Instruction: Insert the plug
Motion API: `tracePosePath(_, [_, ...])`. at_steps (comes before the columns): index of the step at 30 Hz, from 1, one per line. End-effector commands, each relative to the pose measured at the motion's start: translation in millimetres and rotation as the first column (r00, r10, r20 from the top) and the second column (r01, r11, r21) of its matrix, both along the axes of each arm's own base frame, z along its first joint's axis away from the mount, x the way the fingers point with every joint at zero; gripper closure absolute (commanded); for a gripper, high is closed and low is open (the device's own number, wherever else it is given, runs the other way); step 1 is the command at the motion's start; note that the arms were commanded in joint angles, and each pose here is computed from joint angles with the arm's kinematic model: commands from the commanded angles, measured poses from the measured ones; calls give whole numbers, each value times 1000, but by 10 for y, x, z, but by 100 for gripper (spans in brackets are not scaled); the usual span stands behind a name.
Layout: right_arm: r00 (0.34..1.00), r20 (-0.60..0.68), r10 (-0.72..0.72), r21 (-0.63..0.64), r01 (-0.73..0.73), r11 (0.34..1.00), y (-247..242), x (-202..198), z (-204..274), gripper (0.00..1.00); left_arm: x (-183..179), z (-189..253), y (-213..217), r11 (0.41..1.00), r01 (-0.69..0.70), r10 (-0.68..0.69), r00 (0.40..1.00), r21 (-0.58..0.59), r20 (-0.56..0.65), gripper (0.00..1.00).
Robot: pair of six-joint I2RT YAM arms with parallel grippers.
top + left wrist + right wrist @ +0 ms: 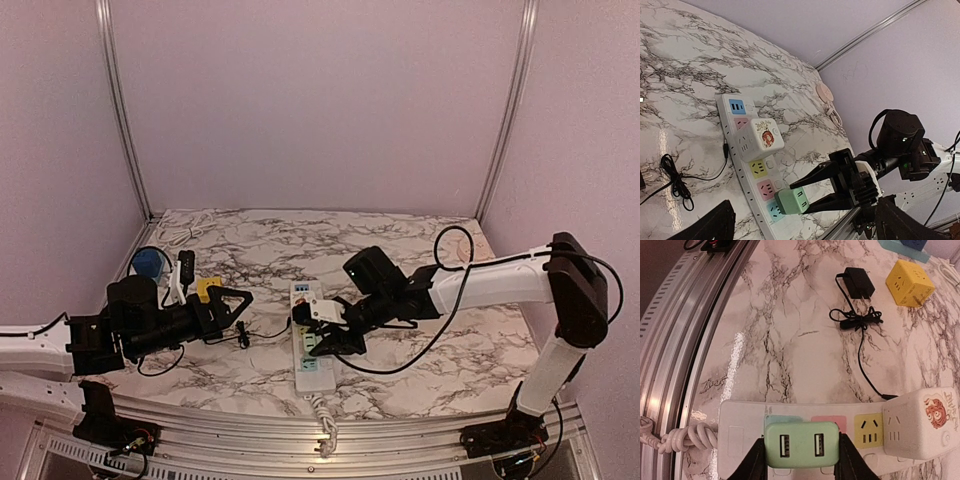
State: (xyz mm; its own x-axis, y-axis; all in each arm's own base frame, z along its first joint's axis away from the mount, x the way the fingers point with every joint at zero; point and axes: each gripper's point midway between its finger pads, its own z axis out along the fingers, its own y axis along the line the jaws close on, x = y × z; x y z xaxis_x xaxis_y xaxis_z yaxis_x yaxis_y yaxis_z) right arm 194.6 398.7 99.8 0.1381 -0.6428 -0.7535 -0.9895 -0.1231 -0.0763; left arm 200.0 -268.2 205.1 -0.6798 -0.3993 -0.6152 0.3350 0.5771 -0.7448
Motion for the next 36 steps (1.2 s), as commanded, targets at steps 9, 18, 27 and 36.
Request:
tracePosePath(9, [999,36,-30,-21,30,999,9,268,2,77,11,-110,31,1000,-11,11,1000,10,-9,1])
tracePosePath(18, [997,34,-69,-47,71,996,-29,380,-110,78,9,-137,28,1000,-11,11,1000,9,-16,1])
tracePosePath(27, [997,32,-72,-63,74,995,-78,384,-142,78,18,-149,2,1000,-9,9,1000,5,-21,1])
tracePosePath(36, [996,-51,-76,-142,68,988,-197,366,-424,80,23,-136,-28,1000,-3,3,1000,3,-22,1])
